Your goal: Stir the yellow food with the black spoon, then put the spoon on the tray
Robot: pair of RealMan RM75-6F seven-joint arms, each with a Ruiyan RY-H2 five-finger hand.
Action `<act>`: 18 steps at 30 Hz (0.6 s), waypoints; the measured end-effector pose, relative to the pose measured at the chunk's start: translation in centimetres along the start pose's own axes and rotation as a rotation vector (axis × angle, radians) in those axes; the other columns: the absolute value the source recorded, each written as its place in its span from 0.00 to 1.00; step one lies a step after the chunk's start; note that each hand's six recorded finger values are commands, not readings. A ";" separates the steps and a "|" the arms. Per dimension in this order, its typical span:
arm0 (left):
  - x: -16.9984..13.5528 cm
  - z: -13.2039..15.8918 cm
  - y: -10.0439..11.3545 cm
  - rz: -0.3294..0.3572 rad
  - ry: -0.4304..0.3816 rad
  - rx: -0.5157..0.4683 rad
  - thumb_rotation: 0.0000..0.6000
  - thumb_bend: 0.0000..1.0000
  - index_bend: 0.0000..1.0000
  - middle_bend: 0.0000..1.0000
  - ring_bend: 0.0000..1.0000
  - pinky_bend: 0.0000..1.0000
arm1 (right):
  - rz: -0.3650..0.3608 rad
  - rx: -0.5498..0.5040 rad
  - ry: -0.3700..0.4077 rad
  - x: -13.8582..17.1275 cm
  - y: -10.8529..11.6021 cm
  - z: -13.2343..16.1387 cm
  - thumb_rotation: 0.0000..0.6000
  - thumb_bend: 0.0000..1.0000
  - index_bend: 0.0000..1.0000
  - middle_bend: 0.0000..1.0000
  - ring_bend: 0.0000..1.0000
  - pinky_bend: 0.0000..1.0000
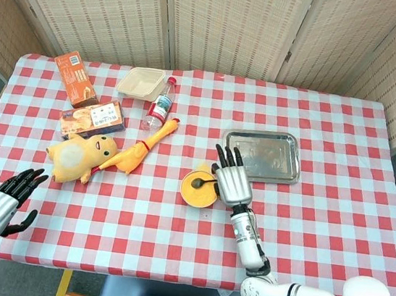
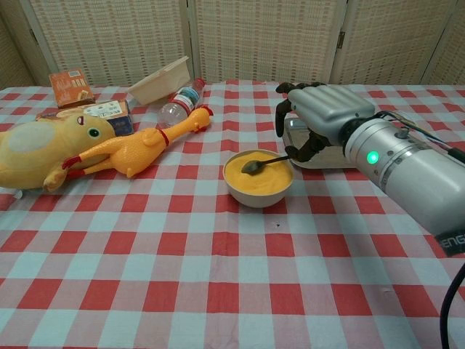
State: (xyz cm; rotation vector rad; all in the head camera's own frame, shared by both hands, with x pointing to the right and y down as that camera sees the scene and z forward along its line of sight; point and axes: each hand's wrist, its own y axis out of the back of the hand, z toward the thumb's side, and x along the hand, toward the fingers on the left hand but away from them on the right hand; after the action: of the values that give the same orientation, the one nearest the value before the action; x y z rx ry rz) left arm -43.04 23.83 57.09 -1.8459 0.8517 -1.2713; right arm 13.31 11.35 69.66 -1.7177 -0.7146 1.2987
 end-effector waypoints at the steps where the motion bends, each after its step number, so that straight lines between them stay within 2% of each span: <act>1: 0.0 0.1 -0.1 -0.002 -0.001 0.002 1.00 0.48 0.00 0.00 0.00 0.17 | -0.008 0.000 -0.006 0.1 -0.2 -0.5 1.00 0.33 0.45 0.01 0.00 0.00; 9: 0.2 0.0 -0.4 -0.015 0.008 0.012 1.00 0.48 0.00 0.00 0.00 0.17 | -0.068 0.017 -0.052 0.5 -2.2 -4.9 1.00 0.33 0.46 0.02 0.00 0.00; 18: 0.5 -0.3 -0.6 -0.021 0.024 0.013 1.00 0.48 0.00 0.00 0.00 0.18 | -0.082 0.024 -0.048 -0.1 -3.4 -4.7 1.00 0.33 0.49 0.04 0.00 0.00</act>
State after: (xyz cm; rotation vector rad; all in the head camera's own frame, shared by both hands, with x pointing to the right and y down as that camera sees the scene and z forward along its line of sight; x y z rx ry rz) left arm -43.14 23.61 57.90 -1.8375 0.8375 -1.3108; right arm 17.95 11.56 73.20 -1.6257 -0.7858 1.2902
